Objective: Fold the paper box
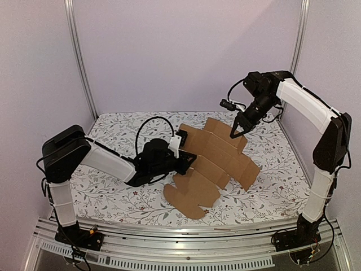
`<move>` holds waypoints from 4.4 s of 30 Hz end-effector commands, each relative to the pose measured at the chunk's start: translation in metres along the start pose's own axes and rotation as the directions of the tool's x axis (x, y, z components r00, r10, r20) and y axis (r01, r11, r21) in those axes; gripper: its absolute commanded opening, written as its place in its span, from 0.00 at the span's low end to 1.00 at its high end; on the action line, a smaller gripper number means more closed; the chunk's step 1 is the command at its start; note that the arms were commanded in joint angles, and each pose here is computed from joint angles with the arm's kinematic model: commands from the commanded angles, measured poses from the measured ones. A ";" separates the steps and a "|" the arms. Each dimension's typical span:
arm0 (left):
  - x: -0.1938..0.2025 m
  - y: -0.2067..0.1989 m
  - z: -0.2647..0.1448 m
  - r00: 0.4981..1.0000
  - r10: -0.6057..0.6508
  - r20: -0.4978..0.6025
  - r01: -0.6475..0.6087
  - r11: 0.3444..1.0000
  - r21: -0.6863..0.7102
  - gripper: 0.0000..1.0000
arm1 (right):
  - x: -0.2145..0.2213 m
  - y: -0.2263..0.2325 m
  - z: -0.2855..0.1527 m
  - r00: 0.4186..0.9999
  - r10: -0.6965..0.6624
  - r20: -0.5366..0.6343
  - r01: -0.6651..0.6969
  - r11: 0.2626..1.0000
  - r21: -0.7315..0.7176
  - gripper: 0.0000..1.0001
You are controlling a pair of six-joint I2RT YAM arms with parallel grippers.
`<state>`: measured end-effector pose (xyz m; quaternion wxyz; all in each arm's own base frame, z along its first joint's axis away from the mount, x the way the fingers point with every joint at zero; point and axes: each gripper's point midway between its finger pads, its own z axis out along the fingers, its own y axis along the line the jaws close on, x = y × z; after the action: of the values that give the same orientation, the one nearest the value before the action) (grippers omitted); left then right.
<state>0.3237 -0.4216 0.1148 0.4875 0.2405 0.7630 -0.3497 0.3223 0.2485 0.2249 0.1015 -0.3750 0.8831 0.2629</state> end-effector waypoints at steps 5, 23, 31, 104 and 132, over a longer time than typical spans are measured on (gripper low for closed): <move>0.028 0.001 0.009 0.997 -0.059 -0.044 0.057 0.997 -0.054 0.11 | -0.008 0.004 0.003 1.000 0.009 0.013 -0.009 0.999 -0.033 0.00; 0.042 -0.029 -0.019 0.998 0.025 0.060 -0.036 0.982 0.184 0.02 | -0.020 -0.028 -0.005 0.998 0.046 0.033 -0.046 0.999 0.013 0.00; 0.022 -0.029 -0.016 0.995 -0.014 0.103 -0.002 0.988 0.151 0.06 | -0.008 -0.024 0.017 0.999 -0.008 -0.046 0.011 0.998 0.055 0.00; -0.016 0.125 -0.081 0.999 -0.005 -0.054 -0.009 0.968 -0.251 0.62 | -0.101 -0.025 0.113 0.305 -0.909 -0.285 0.794 0.078 0.603 0.00; 0.028 0.041 -0.022 0.995 -0.058 -0.083 0.074 0.976 0.204 0.62 | -0.076 -0.025 0.097 0.200 -0.887 -0.416 0.677 -0.182 0.713 0.00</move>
<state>0.3240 -0.3662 0.0690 0.3962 0.2739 0.7714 -0.4159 0.3893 0.3277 0.1282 0.4546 -0.7323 0.4504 -0.2328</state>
